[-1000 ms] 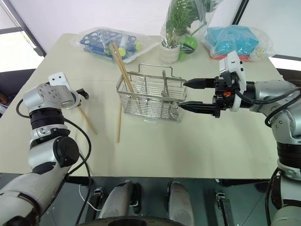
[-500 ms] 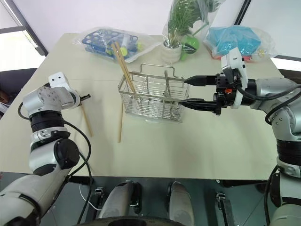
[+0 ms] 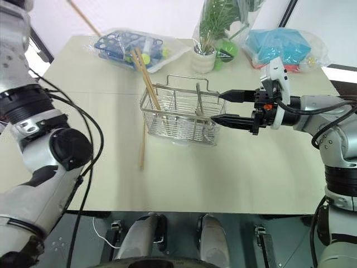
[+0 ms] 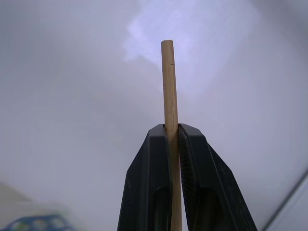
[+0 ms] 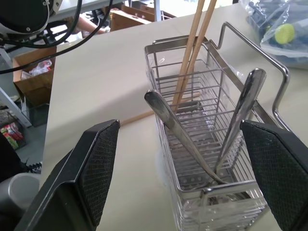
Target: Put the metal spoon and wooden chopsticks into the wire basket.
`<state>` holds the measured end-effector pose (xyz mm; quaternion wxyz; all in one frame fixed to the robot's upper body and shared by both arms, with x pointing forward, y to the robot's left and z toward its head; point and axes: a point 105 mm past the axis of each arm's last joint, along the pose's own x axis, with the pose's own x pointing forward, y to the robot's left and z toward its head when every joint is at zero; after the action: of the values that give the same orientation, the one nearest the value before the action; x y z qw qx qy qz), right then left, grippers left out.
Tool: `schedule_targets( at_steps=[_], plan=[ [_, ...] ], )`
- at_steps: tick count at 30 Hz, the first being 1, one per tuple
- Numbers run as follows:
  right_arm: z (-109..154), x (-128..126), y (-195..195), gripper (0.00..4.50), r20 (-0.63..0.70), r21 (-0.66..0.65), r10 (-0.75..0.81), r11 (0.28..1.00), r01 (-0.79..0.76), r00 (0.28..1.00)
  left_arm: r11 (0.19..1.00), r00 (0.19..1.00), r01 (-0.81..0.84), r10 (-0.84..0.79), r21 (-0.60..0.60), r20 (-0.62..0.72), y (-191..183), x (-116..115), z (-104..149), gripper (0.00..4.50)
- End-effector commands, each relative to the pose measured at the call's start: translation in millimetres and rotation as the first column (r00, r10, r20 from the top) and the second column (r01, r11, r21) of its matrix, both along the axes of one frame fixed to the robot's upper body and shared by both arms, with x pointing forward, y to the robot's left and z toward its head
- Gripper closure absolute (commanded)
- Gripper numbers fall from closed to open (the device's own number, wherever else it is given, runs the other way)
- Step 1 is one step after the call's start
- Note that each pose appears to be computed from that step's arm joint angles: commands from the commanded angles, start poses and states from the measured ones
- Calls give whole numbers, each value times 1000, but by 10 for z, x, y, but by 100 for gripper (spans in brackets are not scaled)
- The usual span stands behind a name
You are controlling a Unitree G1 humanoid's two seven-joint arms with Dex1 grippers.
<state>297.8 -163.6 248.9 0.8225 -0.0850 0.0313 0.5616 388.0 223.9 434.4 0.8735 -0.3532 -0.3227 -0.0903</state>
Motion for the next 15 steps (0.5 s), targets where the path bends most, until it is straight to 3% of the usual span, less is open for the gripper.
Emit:
schedule_targets(
  at_steps=[1, 5, 10, 15],
  plan=[
    [141, -48, -22, 38, 53, 35, -14, 999, 12, 998, 989, 995, 81, -87, 124, 46, -418, -53, 17, 442],
    [162, -59, -66, 38, 56, 66, -54, 997, 50, 997, 937, 987, 143, -157, 319, 19, -946, -4, -229, 442],
    [165, -58, -112, 38, 57, 88, -96, 992, 91, 994, 907, 979, 181, -204, 381, 21, -1197, -20, -307, 442],
    [180, -57, -136, 38, 61, 108, -122, 988, 115, 991, 836, 979, 164, -202, 523, 17, -1433, -51, -522, 442]
  ],
)
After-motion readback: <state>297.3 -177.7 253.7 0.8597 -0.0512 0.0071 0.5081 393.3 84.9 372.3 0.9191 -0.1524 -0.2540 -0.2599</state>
